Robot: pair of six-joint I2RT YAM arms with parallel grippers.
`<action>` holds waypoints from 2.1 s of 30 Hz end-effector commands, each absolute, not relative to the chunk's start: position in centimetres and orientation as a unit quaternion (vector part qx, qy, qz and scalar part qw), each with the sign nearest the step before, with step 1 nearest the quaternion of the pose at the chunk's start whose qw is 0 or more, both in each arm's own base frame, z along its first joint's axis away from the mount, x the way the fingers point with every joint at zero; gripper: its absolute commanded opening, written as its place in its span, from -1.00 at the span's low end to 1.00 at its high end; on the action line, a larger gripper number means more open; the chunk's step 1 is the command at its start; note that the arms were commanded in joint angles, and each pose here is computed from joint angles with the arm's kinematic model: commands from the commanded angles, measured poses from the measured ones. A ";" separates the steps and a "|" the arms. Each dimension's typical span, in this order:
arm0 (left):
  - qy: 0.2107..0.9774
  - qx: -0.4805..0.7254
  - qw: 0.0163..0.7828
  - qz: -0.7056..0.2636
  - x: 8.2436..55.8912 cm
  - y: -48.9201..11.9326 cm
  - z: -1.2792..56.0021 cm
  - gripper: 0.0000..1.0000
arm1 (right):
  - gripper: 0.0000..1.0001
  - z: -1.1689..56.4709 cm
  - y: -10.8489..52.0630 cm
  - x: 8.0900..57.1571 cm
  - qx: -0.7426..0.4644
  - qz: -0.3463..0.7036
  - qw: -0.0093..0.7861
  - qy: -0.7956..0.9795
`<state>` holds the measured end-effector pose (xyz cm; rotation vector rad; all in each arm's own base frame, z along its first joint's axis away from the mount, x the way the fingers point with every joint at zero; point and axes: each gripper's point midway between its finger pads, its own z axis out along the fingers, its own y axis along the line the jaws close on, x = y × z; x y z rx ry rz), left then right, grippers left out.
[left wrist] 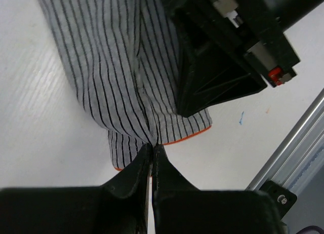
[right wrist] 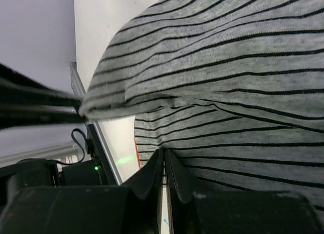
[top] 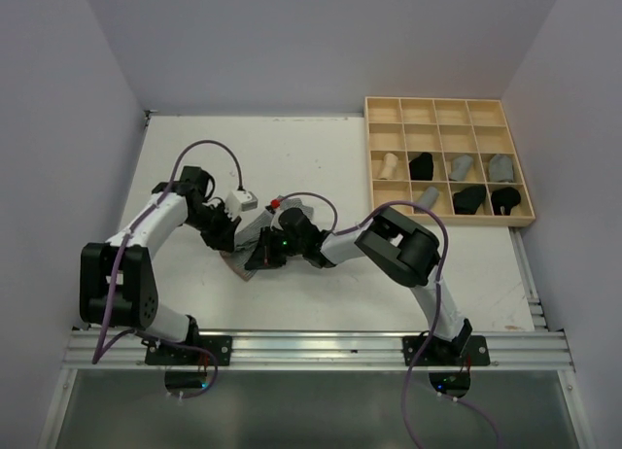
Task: Roll the underwear
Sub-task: Fold the underwear
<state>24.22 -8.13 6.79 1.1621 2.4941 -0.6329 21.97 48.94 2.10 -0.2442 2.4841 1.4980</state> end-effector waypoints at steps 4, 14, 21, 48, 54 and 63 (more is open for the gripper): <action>0.867 0.412 0.133 -0.246 22.8 -10.6 5.7 -1.00 | -0.82 1.6 49.1 22.2 -0.077 0.502 0.120 0.853; 0.881 0.387 0.070 -0.263 22.4 -11.0 1.8 -1.00 | -0.76 7.2 47.8 21.5 -0.060 0.538 0.143 0.828; 0.880 0.387 0.085 -0.261 23.1 -11.2 2.3 -1.00 | -0.88 5.4 46.9 20.1 -0.050 0.538 0.126 0.832; 0.861 0.413 0.062 -0.289 20.9 -11.6 5.7 -1.00 | -0.94 1.7 49.2 21.2 -0.024 0.522 0.122 0.844; 0.857 0.421 0.053 -0.291 20.2 -11.5 5.6 -1.00 | -0.95 1.7 49.4 21.5 -0.021 0.522 0.124 0.844; 0.861 0.409 0.025 -0.300 20.4 -11.6 2.9 -1.00 | -0.95 1.6 49.9 22.0 -0.012 0.525 0.128 0.842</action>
